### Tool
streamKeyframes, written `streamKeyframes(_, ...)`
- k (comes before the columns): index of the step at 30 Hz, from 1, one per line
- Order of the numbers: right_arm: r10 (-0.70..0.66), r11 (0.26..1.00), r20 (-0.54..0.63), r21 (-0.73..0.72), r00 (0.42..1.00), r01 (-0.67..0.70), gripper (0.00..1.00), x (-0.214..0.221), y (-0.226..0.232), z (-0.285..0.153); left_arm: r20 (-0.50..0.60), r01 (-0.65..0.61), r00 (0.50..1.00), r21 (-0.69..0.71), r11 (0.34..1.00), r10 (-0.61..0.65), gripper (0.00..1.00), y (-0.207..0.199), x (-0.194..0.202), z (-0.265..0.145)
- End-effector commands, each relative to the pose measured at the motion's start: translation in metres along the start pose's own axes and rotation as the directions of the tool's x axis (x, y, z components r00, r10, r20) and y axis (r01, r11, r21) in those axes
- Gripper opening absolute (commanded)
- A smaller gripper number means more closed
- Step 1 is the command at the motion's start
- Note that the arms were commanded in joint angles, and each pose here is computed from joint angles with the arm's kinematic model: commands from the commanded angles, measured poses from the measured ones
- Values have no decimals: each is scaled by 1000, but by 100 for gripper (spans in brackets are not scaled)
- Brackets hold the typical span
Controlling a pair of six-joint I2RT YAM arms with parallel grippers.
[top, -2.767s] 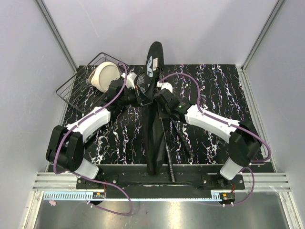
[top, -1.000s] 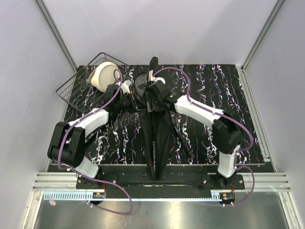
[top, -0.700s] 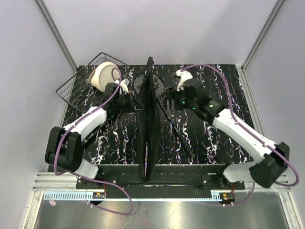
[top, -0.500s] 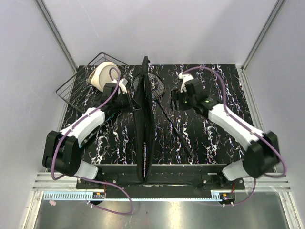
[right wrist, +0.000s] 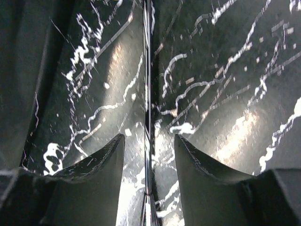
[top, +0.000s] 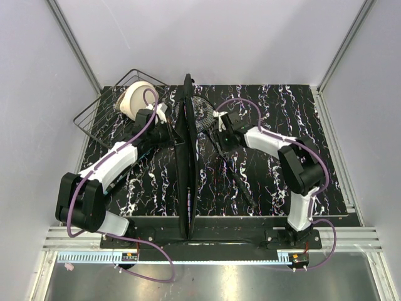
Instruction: Pack up the badminton gear
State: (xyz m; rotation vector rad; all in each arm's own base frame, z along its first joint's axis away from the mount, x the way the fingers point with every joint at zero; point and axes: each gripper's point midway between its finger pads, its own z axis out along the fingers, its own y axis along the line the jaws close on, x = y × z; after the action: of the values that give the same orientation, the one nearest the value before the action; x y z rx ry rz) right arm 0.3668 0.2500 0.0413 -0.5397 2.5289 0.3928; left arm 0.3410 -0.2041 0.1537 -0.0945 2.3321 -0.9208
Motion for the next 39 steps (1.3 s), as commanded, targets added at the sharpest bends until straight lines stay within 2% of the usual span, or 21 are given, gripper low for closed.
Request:
streamKeyframes(1, -79, 996, 91, 40, 993, 76, 50, -40, 13, 12, 81, -55, 996, 71, 996, 49, 0, -26, -25, -11)
streamKeyframes(6, -80, 991, 75, 115, 994, 71, 41, -45, 3, 36, 99, -71, 993, 88, 994, 62, 0, -32, -28, -16)
streamKeyframes(13, -79, 988, 77, 140, 994, 67, 31, -52, -1, 53, 131, -88, 989, 94, 992, 75, 0, -35, -33, -19)
streamKeyframes(17, -84, 977, 71, 200, 994, 68, 21, -50, -13, 54, 151, -99, 985, 84, 992, 86, 0, -36, -37, -20)
streamKeyframes(19, -77, 972, 78, 228, 994, 58, 9, -50, -17, 48, 174, -105, 980, 45, 993, 96, 0, -33, -41, -21)
streamKeyframes(20, -61, 962, 90, 271, 994, 35, 2, -52, -24, 42, 173, -106, 980, 30, 994, 99, 0, -32, -41, -21)
streamKeyframes(21, -51, 954, 101, 299, 994, 18, 0, -54, -27, 30, 174, -102, 980, 18, 995, 97, 0, -32, -41, -21)
streamKeyframes(28, 121, 863, 149, 473, 981, -178, 0, -38, -75, -42, 140, 3, 990, -26, 1000, 1, 0, -28, -43, 0)
streamKeyframes(30, 120, 853, 185, 483, 975, -197, 0, -41, -77, -67, 133, 23, 991, -43, 999, -17, 0, -25, -48, 10)
streamKeyframes(39, 87, 852, 212, 490, 973, -183, 0, -24, -74, -147, 61, 36, 998, -30, 999, -34, 0, -44, -57, 77)
